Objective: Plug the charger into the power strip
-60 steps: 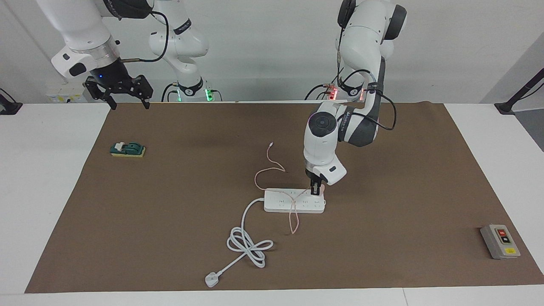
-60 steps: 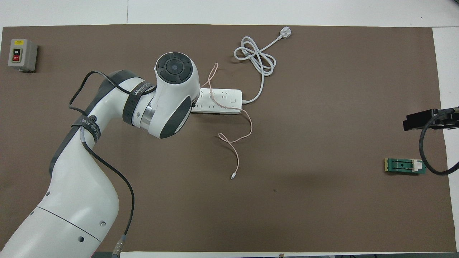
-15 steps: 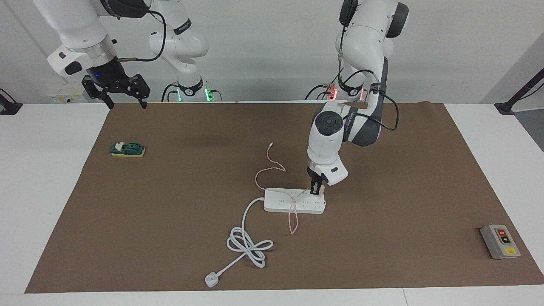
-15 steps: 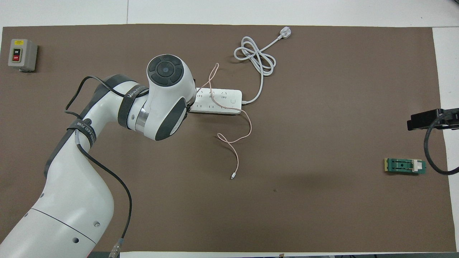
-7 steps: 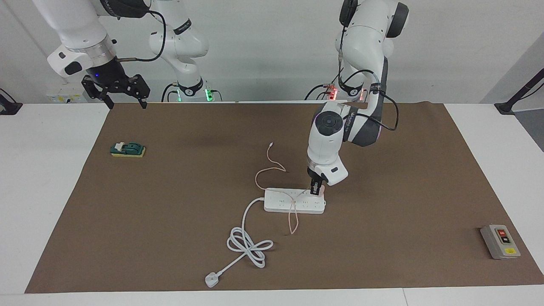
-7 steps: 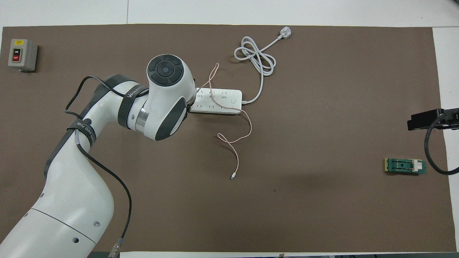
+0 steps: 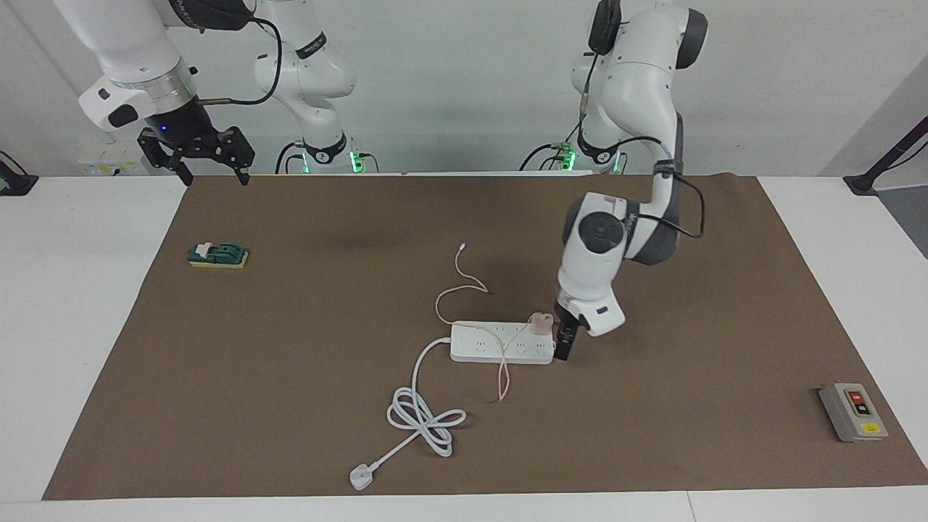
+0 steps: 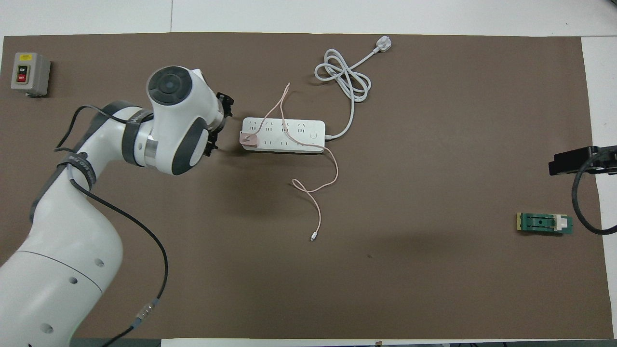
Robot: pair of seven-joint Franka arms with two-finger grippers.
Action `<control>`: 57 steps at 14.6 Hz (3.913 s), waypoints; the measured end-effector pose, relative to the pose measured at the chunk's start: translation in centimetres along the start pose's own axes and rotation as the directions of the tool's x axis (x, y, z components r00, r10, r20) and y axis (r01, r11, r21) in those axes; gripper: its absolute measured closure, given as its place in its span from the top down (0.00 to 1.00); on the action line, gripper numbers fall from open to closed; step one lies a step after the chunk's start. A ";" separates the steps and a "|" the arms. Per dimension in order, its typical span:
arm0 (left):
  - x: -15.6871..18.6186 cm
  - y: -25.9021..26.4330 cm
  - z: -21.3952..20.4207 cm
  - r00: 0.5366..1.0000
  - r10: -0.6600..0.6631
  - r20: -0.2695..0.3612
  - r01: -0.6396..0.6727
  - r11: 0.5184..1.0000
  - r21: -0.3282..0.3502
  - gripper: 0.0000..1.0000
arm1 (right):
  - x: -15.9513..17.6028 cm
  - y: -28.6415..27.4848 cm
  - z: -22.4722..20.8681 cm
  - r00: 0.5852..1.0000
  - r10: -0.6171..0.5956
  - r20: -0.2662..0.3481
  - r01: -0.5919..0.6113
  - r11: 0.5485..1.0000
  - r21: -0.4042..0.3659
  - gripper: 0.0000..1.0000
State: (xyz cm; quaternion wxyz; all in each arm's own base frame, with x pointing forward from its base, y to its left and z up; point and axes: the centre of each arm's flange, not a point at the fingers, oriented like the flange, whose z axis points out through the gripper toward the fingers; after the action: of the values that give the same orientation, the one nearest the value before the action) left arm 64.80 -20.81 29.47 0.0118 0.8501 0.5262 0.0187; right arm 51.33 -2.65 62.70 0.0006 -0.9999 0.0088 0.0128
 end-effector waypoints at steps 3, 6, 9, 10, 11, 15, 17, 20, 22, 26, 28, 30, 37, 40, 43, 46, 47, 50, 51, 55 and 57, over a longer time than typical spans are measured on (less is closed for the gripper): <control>1.9 -0.2 -0.3 1.000 0.007 0.008 -0.007 1.000 -0.008 1.00 | 0.0 0.0 0.0 1.000 0.000 0.000 0.000 1.000 0.000 1.00; 0.8 0.0 -2.3 1.000 0.027 0.013 -0.027 1.000 -0.013 1.00 | 0.0 0.0 0.0 1.000 0.000 0.000 0.000 1.000 0.000 1.00; 2.6 0.1 -6.6 0.997 0.074 -0.004 -0.074 0.996 -0.044 1.00 | 0.0 0.0 0.0 1.000 0.000 0.000 0.000 1.000 0.000 1.00; 3.5 -0.2 -8.2 0.995 0.096 -0.012 -0.097 0.994 -0.056 1.00 | 0.0 0.0 0.0 1.000 0.000 0.000 0.000 1.000 0.000 1.00; 4.5 -0.7 -9.6 0.991 0.130 -0.019 -0.131 0.990 -0.058 1.00 | 0.0 0.0 0.0 1.000 0.000 0.000 0.000 1.000 0.000 1.00; 8.4 -3.4 -14.4 0.944 0.329 -0.022 -0.330 0.944 -0.016 1.00 | 0.0 0.0 0.0 1.000 0.001 0.000 -0.001 1.000 0.000 1.00; 10.1 -4.9 -16.5 0.904 0.428 -0.015 -0.428 0.904 0.005 1.00 | 0.0 0.0 0.0 1.000 0.001 0.000 -0.001 1.000 0.000 1.00; 12.3 -6.9 -18.7 0.828 0.560 -0.005 -0.560 0.828 0.021 1.00 | 0.0 0.0 0.0 1.000 0.001 0.000 -0.001 1.000 0.000 1.00; 13.1 -8.0 -20.0 0.773 0.634 0.006 -0.634 0.773 0.030 1.00 | 0.0 0.0 0.0 1.000 0.001 0.000 -0.001 1.000 0.000 1.00; 14.9 -11.8 -24.2 0.666 0.744 0.061 -0.746 0.664 0.053 1.00 | 0.0 0.0 0.0 1.000 0.001 0.000 -0.001 1.000 0.000 1.00; 15.9 -14.8 -26.9 0.624 0.775 0.098 -0.781 0.622 0.060 1.00 | 0.0 0.0 0.0 1.000 0.001 0.000 -0.001 1.000 0.000 1.00; 16.4 -17.5 -29.1 0.601 0.788 0.132 -0.799 0.599 0.064 1.00 | 0.0 0.0 0.0 1.000 0.001 0.000 -0.001 1.000 0.000 1.00; 14.6 -18.5 -30.4 0.570 0.810 0.142 -0.821 0.568 0.059 1.00 | 0.0 0.1 0.0 1.000 0.002 -0.001 -0.002 1.000 0.000 1.00; 13.3 -17.8 -30.4 0.532 0.836 0.139 -0.846 0.531 0.044 1.00 | 0.0 0.1 0.0 1.000 0.002 -0.001 -0.002 1.000 0.000 1.00; 12.4 -17.2 -30.5 0.481 0.867 0.130 -0.872 0.488 -0.029 1.00 | 0.0 0.1 -0.1 1.000 0.003 -0.001 -0.003 1.000 0.000 1.00; 11.9 -16.9 -30.5 0.462 0.878 0.125 -0.881 0.470 -0.045 1.00 | 0.0 0.1 -0.1 1.000 0.003 -0.001 -0.003 1.000 0.000 1.00; 11.7 -16.7 -30.5 0.457 0.881 0.124 -0.884 0.465 -0.046 1.00 | 0.0 0.1 -0.1 1.000 0.003 -0.001 -0.003 1.000 0.000 1.00; 11.6 -16.5 -30.6 0.422 0.900 0.109 -0.902 0.429 -0.051 1.00 | 0.0 0.1 -0.1 1.000 0.003 -0.001 -0.003 1.000 0.000 1.00; 11.7 -16.4 -30.7 0.416 0.905 0.093 -0.905 0.422 -0.052 1.00 | 0.0 0.1 -0.1 1.000 0.003 -0.001 -0.003 1.000 0.000 1.00; 12.2 -15.6 -31.3 0.415 0.910 0.013 -0.908 0.415 -0.052 1.00 | 0.0 0.1 -0.1 1.000 0.003 -0.001 -0.003 1.000 0.000 1.00; 12.5 -15.5 -31.3 0.413 0.911 0.000 -0.910 0.412 -0.032 1.00 | 0.0 0.1 -0.1 1.000 0.003 -0.001 -0.003 1.000 0.000 1.00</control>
State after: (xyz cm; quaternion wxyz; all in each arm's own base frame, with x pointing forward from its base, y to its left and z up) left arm 55.10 -2.74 60.41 0.0157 0.9995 -0.0188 0.0216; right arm 51.28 -2.78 62.77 0.0006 -0.9999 0.0101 0.0121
